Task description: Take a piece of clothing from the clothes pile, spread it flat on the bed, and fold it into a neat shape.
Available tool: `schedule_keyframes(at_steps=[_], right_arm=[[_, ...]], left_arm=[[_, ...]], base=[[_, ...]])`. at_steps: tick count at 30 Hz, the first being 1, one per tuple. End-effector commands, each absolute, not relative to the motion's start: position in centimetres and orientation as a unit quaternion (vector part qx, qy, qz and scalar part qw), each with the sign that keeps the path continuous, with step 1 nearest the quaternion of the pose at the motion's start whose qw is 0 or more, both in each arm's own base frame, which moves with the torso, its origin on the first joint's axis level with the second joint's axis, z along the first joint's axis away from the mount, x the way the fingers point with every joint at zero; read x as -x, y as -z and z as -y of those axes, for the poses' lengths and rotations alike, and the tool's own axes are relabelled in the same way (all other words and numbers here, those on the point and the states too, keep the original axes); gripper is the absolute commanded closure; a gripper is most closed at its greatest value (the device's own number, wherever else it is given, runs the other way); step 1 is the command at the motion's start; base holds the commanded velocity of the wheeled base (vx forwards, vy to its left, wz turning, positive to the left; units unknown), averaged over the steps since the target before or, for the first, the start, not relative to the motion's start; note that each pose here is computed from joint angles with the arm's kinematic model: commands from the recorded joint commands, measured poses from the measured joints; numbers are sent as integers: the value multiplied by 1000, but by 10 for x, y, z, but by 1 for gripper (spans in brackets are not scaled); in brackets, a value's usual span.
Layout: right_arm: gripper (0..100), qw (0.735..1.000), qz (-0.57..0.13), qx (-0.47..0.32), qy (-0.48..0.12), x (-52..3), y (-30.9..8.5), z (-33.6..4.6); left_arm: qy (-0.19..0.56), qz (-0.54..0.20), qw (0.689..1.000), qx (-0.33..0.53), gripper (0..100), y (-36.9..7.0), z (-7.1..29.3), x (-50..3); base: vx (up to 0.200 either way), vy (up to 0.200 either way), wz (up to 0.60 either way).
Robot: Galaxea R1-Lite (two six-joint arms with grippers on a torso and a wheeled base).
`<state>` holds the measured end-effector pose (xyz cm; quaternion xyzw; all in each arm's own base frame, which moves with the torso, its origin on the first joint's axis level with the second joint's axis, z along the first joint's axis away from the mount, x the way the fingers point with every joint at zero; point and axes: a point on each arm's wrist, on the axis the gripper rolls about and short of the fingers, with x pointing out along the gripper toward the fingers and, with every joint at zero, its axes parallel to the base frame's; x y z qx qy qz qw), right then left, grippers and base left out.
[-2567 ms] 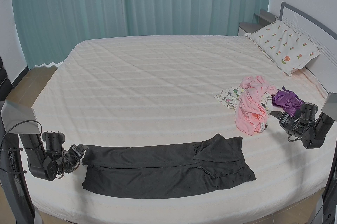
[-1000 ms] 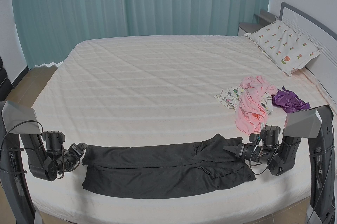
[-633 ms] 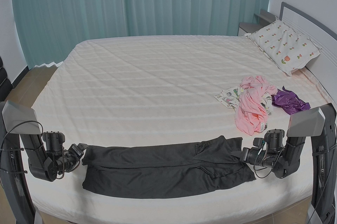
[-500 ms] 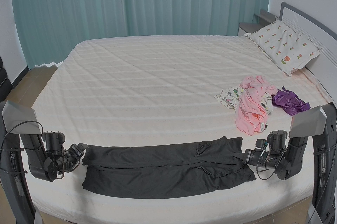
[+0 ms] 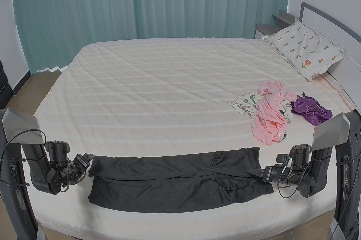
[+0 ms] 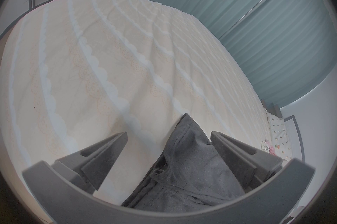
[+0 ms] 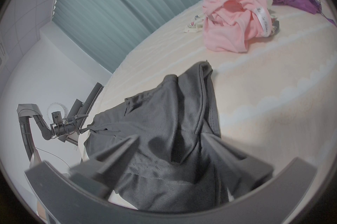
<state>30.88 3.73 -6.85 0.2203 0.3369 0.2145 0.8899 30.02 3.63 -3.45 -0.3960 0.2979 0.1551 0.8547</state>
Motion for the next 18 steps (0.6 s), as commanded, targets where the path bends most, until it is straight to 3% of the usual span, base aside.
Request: schedule_keyframes(at_steps=[1, 6, 18], right_arm=[[0, 894, -326, -221, -215, -308, 65, -36], [0, 905, -288, -222, -222, -311, 54, -35], [0, 903, -253, -273, -217, -330, 41, -48]], left_arm=[[-155, -298, 854, 396, 0, 35, -36, -300], [-155, -298, 854, 397, 0, 35, -36, -300], [-142, -287, 860, 396, 0, 30, -32, -306]], base=[[0, 0, 0], [0, 0, 0], [0, 0, 0]])
